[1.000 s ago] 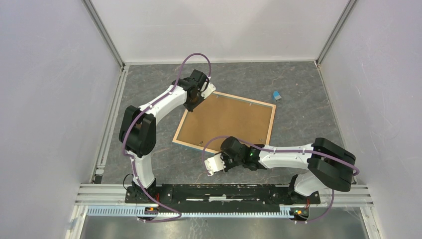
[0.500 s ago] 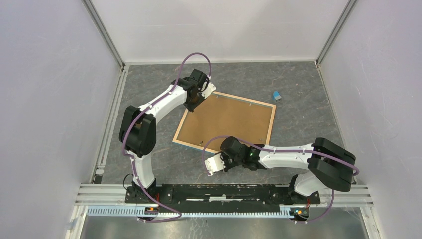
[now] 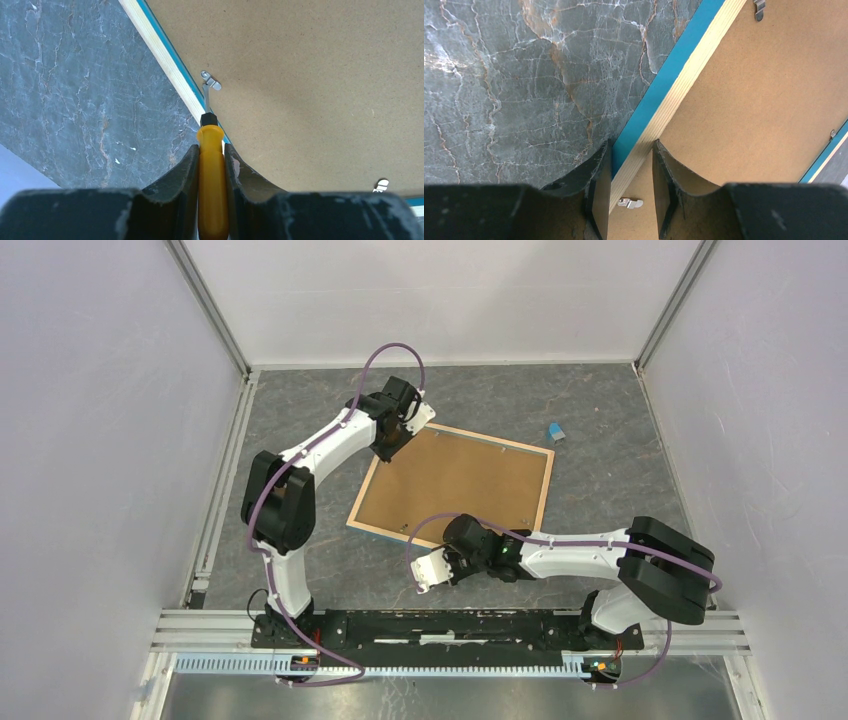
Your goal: Take the photo out of the frame
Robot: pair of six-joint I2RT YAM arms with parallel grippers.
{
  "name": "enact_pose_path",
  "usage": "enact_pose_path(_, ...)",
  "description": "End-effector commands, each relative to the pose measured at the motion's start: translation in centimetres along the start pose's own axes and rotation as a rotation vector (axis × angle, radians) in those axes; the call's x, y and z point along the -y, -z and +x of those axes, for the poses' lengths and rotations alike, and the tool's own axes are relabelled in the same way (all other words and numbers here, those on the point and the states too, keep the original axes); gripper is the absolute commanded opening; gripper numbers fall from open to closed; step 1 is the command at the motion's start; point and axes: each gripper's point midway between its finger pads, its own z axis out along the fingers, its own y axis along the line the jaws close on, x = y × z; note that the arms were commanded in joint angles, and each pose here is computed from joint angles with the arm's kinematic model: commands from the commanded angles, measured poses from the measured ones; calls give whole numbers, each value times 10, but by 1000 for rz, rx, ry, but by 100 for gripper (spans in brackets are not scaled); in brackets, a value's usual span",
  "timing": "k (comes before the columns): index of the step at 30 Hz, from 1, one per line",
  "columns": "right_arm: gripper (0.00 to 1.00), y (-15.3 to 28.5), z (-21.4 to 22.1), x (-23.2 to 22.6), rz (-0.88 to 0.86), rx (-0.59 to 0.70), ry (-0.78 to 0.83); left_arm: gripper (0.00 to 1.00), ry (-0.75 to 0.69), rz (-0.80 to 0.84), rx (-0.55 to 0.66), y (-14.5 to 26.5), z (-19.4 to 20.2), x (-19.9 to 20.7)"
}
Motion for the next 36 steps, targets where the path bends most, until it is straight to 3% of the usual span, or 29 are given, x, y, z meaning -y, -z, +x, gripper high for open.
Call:
enact_pose_path(1,0,-4,47,-64,-236,-153,36,2,41,137,74,-5,-22,28)
enact_pose_path(29,2,-4,49,-65,-238,-160,38,2,112,201,145,-3,-48,35)
enact_pose_path(33,6,-4,49,-64,-235,-162,37,2,122,216,164,3,-52,36)
enact_pose_path(36,18,-4,47,-61,-226,-156,31,2,130,216,183,10,-54,34)
